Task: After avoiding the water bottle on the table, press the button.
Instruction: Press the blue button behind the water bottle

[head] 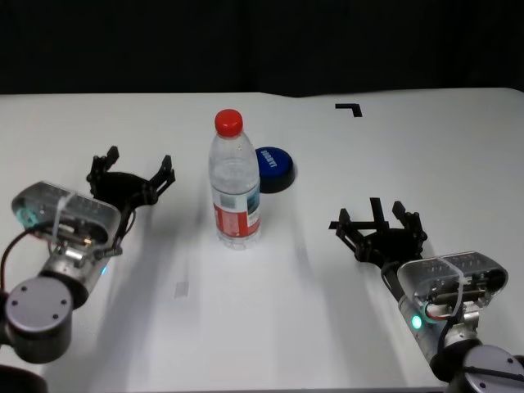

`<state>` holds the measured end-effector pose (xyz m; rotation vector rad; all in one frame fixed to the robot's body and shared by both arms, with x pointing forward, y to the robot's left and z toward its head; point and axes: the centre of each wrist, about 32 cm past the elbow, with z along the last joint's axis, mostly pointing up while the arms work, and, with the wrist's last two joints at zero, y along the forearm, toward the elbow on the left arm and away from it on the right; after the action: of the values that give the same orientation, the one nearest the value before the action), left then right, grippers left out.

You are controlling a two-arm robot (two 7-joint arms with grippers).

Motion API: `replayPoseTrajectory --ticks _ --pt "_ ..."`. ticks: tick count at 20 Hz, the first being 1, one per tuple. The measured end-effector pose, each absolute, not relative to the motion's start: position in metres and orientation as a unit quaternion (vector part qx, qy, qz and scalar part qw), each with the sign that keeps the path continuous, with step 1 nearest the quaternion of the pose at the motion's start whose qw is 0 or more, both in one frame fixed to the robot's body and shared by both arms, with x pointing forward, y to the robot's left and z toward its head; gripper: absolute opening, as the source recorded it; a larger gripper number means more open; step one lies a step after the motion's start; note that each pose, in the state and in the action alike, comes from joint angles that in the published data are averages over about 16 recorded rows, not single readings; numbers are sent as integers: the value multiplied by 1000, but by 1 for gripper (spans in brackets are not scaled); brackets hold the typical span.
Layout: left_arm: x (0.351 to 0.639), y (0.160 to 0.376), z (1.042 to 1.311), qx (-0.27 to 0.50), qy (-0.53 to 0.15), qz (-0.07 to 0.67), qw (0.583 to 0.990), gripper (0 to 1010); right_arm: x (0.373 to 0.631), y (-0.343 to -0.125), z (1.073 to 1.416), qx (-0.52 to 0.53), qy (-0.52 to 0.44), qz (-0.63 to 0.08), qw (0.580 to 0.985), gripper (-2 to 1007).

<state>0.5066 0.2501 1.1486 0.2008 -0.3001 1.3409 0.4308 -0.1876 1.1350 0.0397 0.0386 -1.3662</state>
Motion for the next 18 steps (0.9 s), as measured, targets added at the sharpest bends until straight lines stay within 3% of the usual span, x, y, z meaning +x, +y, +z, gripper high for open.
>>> replayPoseTrajectory --ticks 18 --pt "518 248 1151 94 -143 609 775 1003 431 -188 1135 18 18 -631 775 1003"
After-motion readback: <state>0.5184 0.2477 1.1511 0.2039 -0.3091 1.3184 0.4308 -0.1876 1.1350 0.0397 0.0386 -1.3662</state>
